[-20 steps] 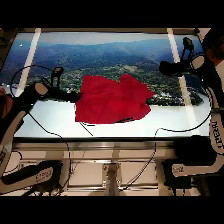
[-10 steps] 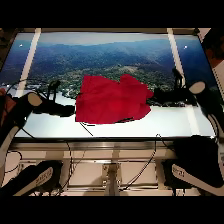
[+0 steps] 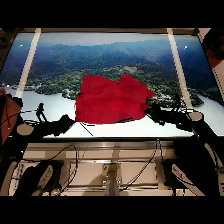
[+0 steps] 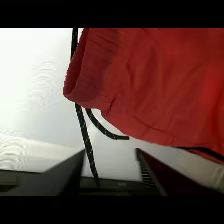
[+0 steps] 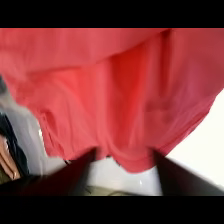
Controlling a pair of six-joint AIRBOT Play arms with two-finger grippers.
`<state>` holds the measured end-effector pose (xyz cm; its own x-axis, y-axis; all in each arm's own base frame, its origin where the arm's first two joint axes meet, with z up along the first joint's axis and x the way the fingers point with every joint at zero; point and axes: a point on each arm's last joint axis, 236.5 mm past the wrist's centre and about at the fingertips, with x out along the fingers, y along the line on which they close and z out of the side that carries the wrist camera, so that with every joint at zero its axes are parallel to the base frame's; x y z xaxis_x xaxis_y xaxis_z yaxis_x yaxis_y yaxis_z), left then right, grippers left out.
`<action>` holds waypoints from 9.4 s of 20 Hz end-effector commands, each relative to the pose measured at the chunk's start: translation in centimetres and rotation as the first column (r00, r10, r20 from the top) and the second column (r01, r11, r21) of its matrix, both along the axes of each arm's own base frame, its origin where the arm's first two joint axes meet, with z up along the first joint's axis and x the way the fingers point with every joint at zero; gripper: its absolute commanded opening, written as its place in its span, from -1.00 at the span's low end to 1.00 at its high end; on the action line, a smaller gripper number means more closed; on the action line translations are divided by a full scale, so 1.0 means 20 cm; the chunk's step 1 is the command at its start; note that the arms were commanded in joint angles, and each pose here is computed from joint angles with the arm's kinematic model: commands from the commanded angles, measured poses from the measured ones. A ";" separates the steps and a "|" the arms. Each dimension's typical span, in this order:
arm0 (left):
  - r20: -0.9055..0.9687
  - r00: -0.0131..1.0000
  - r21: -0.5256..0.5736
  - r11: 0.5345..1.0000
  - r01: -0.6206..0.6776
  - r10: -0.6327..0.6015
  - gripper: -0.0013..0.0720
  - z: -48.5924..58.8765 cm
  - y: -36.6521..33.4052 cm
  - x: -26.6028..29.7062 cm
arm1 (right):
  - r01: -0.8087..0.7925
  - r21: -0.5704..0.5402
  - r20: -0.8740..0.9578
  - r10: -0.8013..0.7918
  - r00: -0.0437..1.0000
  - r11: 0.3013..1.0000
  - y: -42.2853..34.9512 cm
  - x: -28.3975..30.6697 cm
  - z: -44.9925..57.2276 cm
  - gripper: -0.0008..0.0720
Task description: Fold the clothes and pants, and hang the long-sleeved shirts on hangers.
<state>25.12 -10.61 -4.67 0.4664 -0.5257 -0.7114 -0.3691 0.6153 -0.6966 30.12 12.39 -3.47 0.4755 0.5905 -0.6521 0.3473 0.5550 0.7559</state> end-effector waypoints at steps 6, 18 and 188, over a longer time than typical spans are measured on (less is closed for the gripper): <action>-0.136 0.975 -0.187 0.962 -0.198 0.174 0.41 -0.17 -0.04 0.09 | 0.110 0.018 -0.028 -0.109 0.994 0.994 -0.05 0.04 -0.05 0.58; -0.073 0.973 -0.110 0.968 -0.224 0.217 -0.91 -0.22 0.01 0.29 | 0.081 -0.003 -0.054 -0.081 0.995 0.997 -0.05 0.00 -0.08 0.51; 0.002 0.880 0.447 0.788 0.424 -0.475 -0.91 -0.06 -0.11 0.42 | 0.461 -0.089 -0.245 -0.468 0.849 0.883 -0.31 -0.29 -0.42 0.33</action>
<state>33.13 -12.61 -6.05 0.3215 -0.3452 -0.8817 0.0946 0.9382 -0.3329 23.53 7.08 -11.34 0.5137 0.3541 -0.7815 0.7469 0.2637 0.6104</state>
